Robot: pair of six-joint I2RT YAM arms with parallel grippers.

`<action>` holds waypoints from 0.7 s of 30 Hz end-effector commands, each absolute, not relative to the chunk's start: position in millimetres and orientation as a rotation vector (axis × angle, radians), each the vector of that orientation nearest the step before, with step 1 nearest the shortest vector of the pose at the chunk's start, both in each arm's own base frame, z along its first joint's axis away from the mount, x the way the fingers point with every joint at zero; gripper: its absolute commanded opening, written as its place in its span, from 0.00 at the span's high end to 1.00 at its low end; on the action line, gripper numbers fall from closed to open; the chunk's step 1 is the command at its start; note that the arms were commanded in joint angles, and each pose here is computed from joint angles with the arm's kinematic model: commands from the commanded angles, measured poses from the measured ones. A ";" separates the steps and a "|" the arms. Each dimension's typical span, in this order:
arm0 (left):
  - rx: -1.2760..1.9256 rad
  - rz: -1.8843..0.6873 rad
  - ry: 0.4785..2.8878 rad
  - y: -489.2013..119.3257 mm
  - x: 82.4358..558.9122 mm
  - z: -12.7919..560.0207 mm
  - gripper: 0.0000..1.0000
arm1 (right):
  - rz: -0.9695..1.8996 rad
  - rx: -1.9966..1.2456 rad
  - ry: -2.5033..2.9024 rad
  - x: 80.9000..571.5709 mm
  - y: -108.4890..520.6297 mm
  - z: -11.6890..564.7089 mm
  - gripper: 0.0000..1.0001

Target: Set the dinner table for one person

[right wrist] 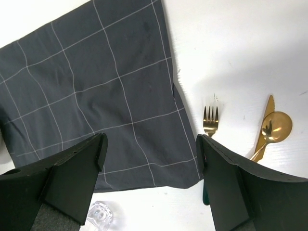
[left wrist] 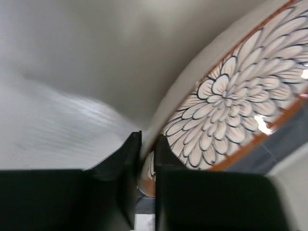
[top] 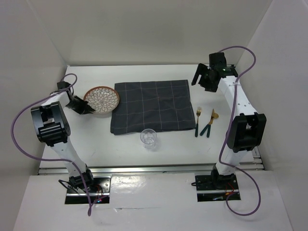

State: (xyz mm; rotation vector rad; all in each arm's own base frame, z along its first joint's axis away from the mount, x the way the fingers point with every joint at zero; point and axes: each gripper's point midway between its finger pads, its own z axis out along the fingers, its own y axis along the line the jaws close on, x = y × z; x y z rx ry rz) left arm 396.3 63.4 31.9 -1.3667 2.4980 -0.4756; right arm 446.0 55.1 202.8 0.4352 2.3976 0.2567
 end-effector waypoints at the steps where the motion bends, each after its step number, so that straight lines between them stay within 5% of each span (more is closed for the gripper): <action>1: -1.344 -0.397 2.504 69.5 396.5 31.8 0.93 | 0.239 0.421 2.352 439.1 52.5 227.3 0.14; 2: -1.339 -0.398 2.497 70.0 398.0 38.5 1.00 | 0.239 0.421 2.352 439.1 52.5 227.3 0.14; 14: -0.854 -0.641 2.283 33.8 449.7 212.0 1.00 | 0.234 0.422 2.337 434.7 50.8 235.5 0.14; 21: -0.474 -0.856 2.294 -71.6 455.4 255.4 1.00 | 0.255 0.415 2.358 432.8 54.4 224.6 0.14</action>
